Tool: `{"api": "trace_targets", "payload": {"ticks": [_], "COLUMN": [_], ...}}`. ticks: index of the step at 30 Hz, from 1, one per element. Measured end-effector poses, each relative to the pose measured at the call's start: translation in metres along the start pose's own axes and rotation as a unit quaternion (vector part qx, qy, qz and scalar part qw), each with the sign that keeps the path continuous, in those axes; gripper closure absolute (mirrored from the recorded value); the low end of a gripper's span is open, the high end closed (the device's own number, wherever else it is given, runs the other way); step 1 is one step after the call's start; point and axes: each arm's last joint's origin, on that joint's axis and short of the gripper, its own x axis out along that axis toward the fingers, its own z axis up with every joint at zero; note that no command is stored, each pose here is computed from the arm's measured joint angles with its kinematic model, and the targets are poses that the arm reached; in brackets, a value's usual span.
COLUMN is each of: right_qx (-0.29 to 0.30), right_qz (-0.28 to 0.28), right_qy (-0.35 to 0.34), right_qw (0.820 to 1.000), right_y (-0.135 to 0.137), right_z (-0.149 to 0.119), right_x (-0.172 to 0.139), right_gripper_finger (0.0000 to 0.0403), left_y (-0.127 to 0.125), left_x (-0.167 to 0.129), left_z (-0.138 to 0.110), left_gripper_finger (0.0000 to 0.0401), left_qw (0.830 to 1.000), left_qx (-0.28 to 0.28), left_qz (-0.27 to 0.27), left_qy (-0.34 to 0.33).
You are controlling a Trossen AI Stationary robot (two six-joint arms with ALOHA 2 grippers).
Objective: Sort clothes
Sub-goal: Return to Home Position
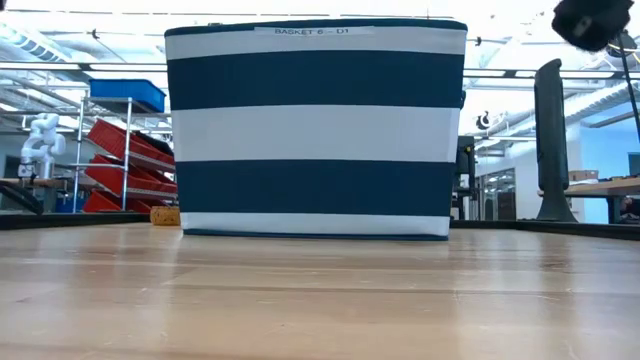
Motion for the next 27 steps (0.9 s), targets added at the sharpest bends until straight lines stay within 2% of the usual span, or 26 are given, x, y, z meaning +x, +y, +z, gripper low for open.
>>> {"api": "trace_targets", "payload": {"ticks": [6,11,16,21,27], "right_qx": [0.006,-0.015,-0.011,0.000,0.002], "right_qz": [0.054,0.083,0.071,0.033,-0.005], "right_qy": [-0.060,-0.124,-0.179,-0.217,-0.247], "right_qw": [0.997,0.989,0.981,0.976,0.969], "right_y": [-0.014,-0.022,-0.035,-0.048,-0.056], "right_z": [-0.028,-0.039,-0.051,-0.061,-0.064], "right_x": [0.014,0.020,0.022,0.021,0.018], "right_gripper_finger": [0.0220,0.0220,0.0220,0.0220,0.0220], "left_y": [0.016,0.027,0.032,0.026,0.023], "left_x": [-0.010,-0.013,-0.008,-0.003,0.003], "left_z": [-0.029,-0.053,-0.076,-0.087,-0.072], "left_gripper_finger": [0.0237,0.0237,0.0237,0.0237,0.0237], "left_qw": [0.999,0.996,0.991,0.985,0.966], "left_qx": [-0.046,-0.082,-0.116,-0.142,-0.106], "left_qz": [0.014,0.025,0.024,-0.063,-0.155], "left_qy": [-0.018,-0.032,-0.055,-0.071,-0.178]}}
